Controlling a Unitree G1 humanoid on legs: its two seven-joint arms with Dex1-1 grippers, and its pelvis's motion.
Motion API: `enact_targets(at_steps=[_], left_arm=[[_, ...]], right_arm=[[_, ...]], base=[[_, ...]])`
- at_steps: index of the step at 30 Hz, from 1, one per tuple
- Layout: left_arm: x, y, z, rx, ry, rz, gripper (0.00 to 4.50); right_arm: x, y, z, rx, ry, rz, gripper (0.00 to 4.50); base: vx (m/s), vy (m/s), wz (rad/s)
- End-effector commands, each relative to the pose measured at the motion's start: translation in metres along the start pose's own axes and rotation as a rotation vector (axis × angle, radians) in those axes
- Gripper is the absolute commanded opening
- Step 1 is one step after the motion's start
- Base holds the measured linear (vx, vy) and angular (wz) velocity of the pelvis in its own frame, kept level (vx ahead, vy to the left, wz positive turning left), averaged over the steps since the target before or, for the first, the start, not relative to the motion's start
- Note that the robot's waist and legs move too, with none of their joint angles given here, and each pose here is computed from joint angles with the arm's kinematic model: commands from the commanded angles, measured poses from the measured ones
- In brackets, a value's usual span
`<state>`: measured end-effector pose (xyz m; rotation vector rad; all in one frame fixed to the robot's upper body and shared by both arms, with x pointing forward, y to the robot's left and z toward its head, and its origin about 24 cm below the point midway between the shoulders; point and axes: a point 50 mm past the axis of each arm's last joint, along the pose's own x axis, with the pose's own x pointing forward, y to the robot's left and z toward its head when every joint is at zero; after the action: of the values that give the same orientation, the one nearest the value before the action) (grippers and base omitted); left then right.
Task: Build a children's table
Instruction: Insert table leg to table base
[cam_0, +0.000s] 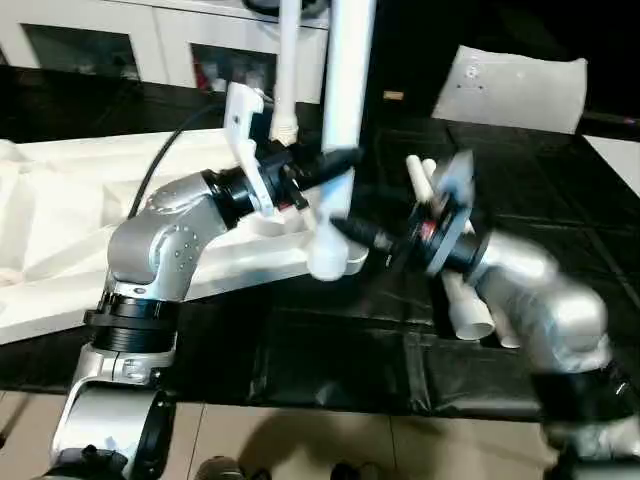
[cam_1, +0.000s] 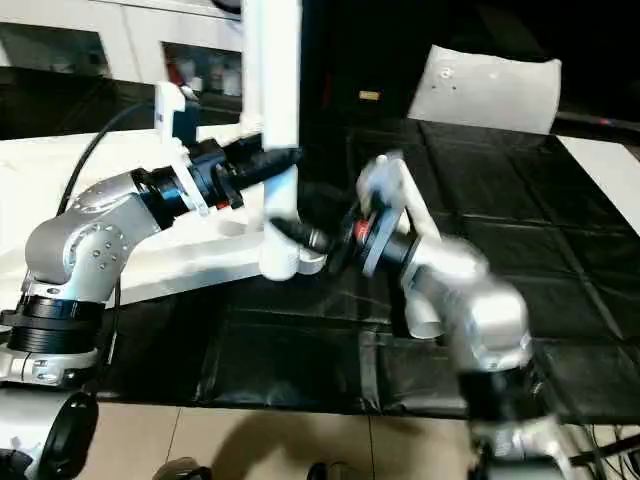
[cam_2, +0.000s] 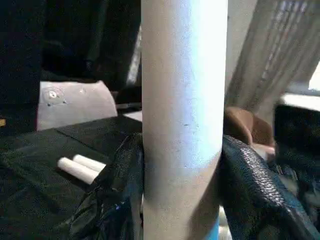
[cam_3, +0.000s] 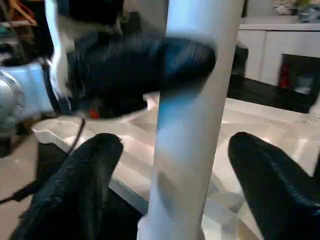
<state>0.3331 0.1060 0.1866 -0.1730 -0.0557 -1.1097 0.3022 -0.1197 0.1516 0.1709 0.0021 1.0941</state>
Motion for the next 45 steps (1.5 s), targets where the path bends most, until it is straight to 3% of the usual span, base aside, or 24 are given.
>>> enact_targets(at_steps=[1, 7, 13, 14, 19, 21, 36, 38, 45], left_arm=[[0.007, -0.007, 0.008, 0.029, 0.002, -0.056, 1.85], [0.010, -0.013, 0.011, 0.050, 0.024, -0.122, 1.85], [0.012, -0.018, 0.013, 0.056, 0.029, -0.163, 1.85], [0.012, -0.018, 0.013, 0.057, 0.030, -0.168, 1.85], [0.013, -0.021, 0.013, 0.058, 0.033, -0.193, 1.85], [0.014, -0.022, 0.013, 0.057, 0.035, -0.202, 1.85], [0.022, -0.033, 0.013, 0.069, 0.057, -0.292, 1.85], [0.022, -0.033, 0.013, 0.073, 0.059, -0.296, 1.85], [0.023, -0.034, 0.016, 0.082, 0.061, -0.309, 1.85]], right_arm=[[-0.005, -0.002, 0.006, 0.005, 0.017, 0.020, 4.16], [-0.008, -0.005, -0.003, 0.012, 0.224, 0.077, 4.48], [-0.005, -0.007, -0.006, 0.009, 0.255, 0.091, 4.48], [-0.004, -0.007, -0.006, 0.009, 0.257, 0.095, 4.19], [-0.002, -0.007, -0.011, 0.008, 0.269, 0.101, 3.93], [-0.001, -0.007, -0.012, 0.011, 0.271, 0.107, 3.62], [0.005, -0.003, -0.020, 0.042, 0.290, 0.159, 2.48], [0.005, -0.002, -0.022, 0.046, 0.295, 0.165, 2.15], [0.004, -0.001, -0.025, 0.052, 0.308, 0.177, 1.93]], base=[[0.000, 0.000, 0.00], [0.000, 0.000, 0.00], [0.000, 0.000, 0.00], [0.000, 0.000, 0.00], [0.000, 0.000, 0.00], [0.000, 0.000, 0.00], [0.000, 0.000, 0.00], [0.000, 0.000, 0.00], [0.000, 0.000, 0.00]])
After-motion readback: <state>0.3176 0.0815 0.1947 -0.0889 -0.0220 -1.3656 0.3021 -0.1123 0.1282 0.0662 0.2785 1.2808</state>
